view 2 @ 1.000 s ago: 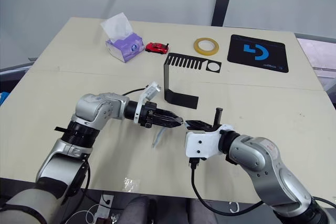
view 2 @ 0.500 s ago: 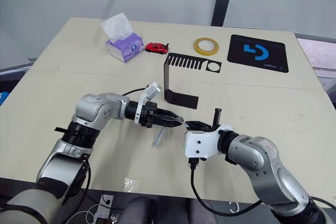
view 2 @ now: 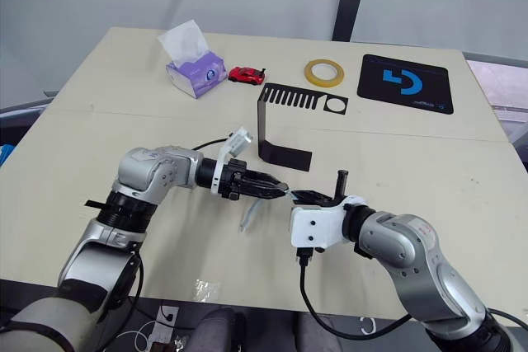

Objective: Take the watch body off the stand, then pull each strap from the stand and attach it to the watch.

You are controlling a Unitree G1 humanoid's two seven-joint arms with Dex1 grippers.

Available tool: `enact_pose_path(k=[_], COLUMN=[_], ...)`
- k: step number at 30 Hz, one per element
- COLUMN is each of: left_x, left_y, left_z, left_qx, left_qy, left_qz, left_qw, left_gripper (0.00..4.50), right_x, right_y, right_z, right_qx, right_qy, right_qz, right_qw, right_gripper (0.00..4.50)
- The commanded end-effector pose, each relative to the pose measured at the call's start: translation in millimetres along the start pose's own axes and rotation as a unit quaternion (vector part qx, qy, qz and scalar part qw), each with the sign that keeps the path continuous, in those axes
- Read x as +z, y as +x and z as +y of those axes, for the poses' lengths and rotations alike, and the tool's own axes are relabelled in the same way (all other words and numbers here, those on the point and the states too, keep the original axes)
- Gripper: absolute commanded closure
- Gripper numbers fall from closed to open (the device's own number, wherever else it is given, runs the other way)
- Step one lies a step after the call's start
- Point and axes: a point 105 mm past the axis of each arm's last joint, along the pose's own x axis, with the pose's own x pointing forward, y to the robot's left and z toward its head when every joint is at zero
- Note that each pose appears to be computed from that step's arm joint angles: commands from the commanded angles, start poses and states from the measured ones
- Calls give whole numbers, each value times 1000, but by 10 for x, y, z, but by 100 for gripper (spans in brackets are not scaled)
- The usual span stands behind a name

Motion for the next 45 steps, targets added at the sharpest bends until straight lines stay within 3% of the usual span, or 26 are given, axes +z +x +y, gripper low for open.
enact_pose_path(k=[1,45], left_x=[86,129], left_y=[25,135], left_z=[-127,-282], left_qx=[-24,-37], left_qy=[21,3], left_qz=[-11,-38], left_qw=[999,999], left_gripper=[279,279], right_x=[16,-17], right_y=[-32,47], right_z=[-110,-133], right_qx=[-23,-18], right_qy=[-7,-6], right_qz=[1,16], right_qw=[1000,1000], right_gripper=[450,450])
